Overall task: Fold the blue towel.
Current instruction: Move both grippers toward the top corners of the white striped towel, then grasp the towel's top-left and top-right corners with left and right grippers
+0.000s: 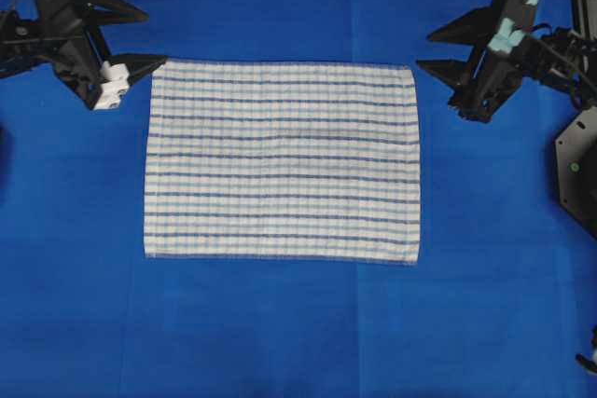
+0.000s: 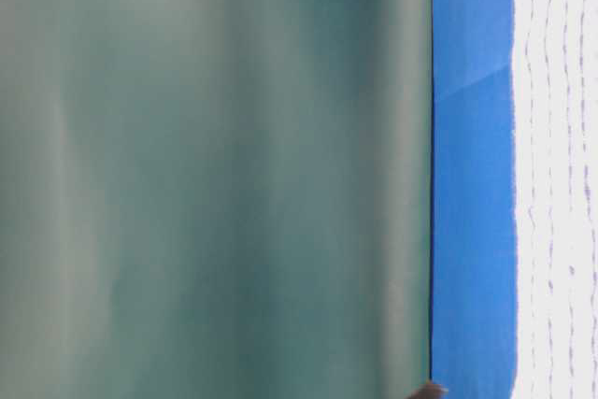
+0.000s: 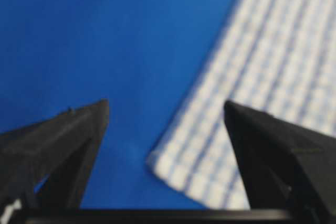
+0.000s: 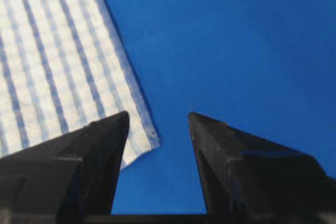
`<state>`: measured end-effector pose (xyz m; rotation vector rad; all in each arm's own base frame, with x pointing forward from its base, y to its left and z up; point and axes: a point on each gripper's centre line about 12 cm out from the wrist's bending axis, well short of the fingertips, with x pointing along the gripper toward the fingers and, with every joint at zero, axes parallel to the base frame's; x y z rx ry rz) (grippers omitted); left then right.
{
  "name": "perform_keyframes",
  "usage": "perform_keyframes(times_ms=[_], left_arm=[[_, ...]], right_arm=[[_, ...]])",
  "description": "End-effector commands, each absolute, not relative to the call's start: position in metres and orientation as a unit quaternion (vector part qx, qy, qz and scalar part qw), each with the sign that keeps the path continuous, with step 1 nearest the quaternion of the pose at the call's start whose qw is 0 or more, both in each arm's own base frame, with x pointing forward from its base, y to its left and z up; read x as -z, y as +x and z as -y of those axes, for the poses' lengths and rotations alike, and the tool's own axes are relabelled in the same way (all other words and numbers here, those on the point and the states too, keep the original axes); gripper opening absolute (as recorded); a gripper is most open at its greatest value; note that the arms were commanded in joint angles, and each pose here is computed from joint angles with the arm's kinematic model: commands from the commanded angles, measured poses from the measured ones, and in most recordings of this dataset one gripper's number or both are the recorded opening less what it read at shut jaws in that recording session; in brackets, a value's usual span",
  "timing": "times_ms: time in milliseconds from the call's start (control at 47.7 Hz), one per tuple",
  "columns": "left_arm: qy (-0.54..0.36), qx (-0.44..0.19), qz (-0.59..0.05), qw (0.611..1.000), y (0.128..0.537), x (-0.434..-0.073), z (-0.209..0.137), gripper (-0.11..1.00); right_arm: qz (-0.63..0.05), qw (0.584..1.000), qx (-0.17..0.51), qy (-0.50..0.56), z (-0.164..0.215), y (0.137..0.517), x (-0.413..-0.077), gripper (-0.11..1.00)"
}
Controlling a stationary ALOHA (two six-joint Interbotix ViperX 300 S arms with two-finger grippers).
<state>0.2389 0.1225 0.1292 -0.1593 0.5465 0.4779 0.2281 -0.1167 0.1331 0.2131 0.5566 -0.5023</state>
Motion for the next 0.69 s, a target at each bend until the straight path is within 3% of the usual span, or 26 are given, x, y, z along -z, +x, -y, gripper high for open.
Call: perform_keyframes(times_ms=[0,356,670], left_arm=[[-0.080,-0.245,-0.267,0.928,0.243,-0.124,-0.132,0.82],[-0.096,-0.252,-0.309,0.912,0.245,-0.087,-0.139,0.80],[-0.105,-0.251,-0.335,0.902,0.249,-0.069,-0.141,0.80]], right_arm=[[-0.261,0.925,0.254,0.107,0.123,0.236,-0.130,0.85],[-0.309,0.904,0.266,0.129,0.131,0.247,-0.090,0.85],[-0.322,0.902,0.255,0.128,0.125,0.249,-0.083,0.85]])
